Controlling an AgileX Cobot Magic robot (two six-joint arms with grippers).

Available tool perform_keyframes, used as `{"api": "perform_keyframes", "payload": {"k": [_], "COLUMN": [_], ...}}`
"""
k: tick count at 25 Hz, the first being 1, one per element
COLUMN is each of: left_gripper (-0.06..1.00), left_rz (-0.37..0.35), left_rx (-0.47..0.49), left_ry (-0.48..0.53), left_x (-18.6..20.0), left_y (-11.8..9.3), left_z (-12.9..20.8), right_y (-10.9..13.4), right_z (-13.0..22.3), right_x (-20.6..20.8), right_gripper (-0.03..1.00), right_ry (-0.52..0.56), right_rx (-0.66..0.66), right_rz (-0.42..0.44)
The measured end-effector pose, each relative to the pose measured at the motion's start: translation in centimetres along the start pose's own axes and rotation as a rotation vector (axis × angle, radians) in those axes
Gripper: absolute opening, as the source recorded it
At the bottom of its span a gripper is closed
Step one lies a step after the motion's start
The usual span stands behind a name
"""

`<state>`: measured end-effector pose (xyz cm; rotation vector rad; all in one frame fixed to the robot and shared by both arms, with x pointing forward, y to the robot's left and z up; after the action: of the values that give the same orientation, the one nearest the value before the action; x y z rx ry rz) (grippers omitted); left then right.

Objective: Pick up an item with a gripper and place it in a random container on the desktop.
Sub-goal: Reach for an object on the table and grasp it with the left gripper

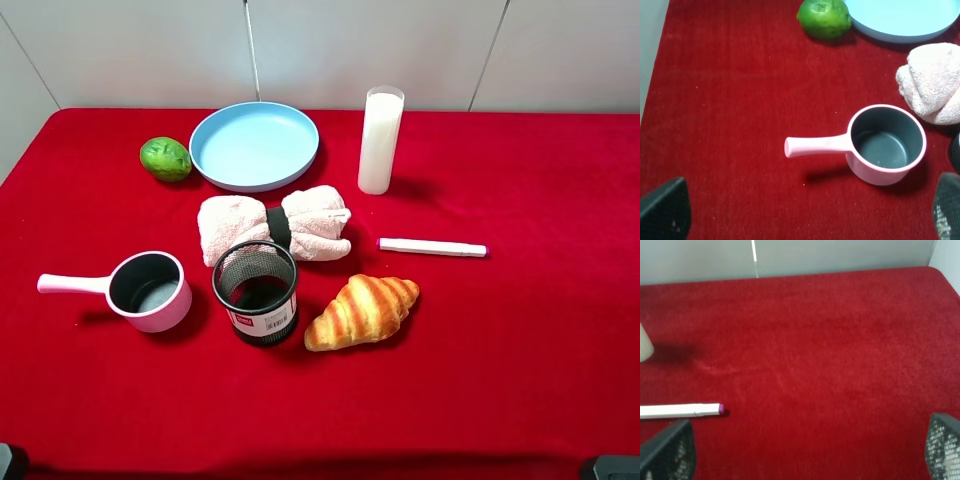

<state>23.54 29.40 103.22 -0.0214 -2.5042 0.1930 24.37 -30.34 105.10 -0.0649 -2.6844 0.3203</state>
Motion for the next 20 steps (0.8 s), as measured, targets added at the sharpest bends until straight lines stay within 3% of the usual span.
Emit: {"api": "perform_keyframes", "payload": {"k": [20], "left_gripper": [0.96], "left_rz": [0.0], "left_rx": [0.0], "left_ry": [0.0], "left_x": [0.0], "left_y": [0.0], "left_z": [0.0], "right_y": [0.0], "right_z": [0.0], "right_x": [0.0], "right_gripper": [0.69], "right_ry": [0.0], "right_rx": [0.0], "right_rz": [0.0]}}
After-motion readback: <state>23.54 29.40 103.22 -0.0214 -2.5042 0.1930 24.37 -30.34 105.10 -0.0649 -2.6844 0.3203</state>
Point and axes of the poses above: a point on each arm's last joint axis where the gripper is mounted, x pointing back along that axis away from the gripper, y along the wrist's bending axis when the last joint is at zero, z = x × y, the point moved 1 cm from there along -x, pointing out along that axis toward the gripper, and after that the axes turned 11 degrees about x, right-handed, at the moved point
